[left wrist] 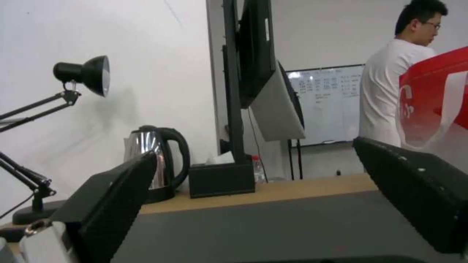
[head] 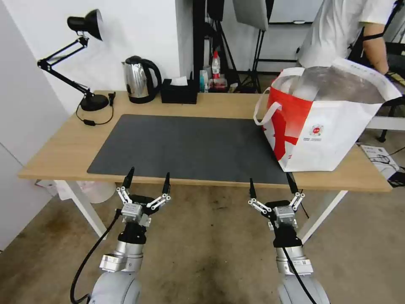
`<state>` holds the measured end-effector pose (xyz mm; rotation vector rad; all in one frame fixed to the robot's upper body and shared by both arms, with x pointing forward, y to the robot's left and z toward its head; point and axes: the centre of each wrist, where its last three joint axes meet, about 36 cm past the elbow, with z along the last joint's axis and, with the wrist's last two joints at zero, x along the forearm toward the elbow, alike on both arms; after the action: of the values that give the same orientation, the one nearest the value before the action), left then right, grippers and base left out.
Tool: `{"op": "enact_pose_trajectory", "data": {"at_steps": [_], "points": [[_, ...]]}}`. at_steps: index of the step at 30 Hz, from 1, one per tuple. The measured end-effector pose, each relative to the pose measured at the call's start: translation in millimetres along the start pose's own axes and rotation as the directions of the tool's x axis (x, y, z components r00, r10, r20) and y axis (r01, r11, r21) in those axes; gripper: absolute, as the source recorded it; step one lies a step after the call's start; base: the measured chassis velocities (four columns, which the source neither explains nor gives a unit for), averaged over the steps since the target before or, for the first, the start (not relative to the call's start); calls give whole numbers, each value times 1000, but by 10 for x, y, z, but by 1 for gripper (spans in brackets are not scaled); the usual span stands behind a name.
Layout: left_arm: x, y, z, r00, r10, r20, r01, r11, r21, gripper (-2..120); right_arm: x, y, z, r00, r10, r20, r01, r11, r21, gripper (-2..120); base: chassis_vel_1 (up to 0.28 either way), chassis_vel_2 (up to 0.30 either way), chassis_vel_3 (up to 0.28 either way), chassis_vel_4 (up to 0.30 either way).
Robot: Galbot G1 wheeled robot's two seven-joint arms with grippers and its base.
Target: Pick up the trash from the table and place it into the takeout bag.
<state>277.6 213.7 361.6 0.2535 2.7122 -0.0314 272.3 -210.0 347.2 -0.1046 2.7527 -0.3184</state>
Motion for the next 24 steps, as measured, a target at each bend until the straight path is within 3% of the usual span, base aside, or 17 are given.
{"op": "enact_pose_trajectory", "data": {"at_steps": [24], "points": [[0,0,0,1000,0,0,0,1000,0,100,0,0,0,1000,0,0,0,1000,0,100,0,0,0,0]]}}
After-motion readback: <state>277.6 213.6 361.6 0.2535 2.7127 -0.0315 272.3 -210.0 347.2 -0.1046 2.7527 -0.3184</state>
